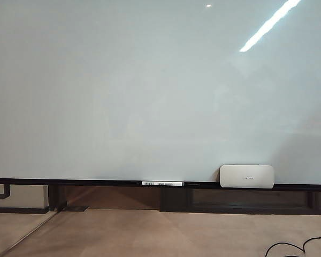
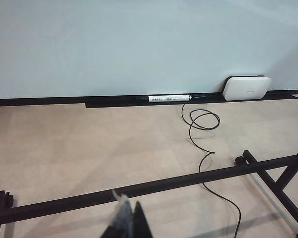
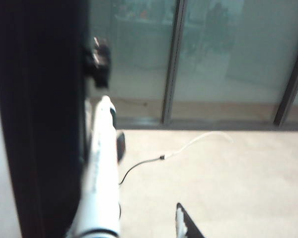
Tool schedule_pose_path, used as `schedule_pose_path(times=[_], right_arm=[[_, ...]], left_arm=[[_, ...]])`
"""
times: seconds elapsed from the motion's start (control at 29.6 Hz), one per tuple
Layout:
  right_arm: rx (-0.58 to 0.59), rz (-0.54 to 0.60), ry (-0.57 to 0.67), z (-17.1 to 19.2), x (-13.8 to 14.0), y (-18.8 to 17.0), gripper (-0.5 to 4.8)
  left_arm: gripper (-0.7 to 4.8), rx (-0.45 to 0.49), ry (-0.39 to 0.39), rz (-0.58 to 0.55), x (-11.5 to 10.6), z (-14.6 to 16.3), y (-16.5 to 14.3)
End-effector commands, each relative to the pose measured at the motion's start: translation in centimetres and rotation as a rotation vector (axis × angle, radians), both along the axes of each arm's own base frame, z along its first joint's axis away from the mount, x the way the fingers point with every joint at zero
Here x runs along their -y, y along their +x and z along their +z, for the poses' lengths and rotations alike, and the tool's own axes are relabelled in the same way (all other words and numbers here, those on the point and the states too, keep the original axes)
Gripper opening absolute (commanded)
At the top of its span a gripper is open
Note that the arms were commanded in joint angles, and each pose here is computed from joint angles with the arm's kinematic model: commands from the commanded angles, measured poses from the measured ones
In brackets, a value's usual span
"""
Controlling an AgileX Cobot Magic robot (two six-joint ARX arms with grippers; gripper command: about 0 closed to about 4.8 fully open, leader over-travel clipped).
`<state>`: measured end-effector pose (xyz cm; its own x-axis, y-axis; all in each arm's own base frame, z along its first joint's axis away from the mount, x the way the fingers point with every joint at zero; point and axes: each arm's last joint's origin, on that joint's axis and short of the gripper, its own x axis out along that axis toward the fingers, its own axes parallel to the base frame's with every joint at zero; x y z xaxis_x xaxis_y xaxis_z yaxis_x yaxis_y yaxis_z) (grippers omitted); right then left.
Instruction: Reach to the right to find the marker pen, pick it up, and write the number 18 on the whiteboard.
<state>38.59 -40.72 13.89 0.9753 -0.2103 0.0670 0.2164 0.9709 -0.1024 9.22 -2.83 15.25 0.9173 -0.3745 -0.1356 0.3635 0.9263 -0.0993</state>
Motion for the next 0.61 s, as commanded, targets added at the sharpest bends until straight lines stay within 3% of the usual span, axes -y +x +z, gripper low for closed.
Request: schedule_pose_path(times=[0.03, 0.61], right_arm=[[0.0, 0.006, 0.009, 0.59, 0.04, 0.19, 2.29], [0.017, 0.012, -0.014, 0.87, -0.1, 0.34, 2.29]], left_arm=[[-0.05, 0.006, -0.004, 0.003, 0.0, 0.08, 0.02], [-0.05, 0.008, -0.003, 0.015, -0.03, 0.09, 0.03]])
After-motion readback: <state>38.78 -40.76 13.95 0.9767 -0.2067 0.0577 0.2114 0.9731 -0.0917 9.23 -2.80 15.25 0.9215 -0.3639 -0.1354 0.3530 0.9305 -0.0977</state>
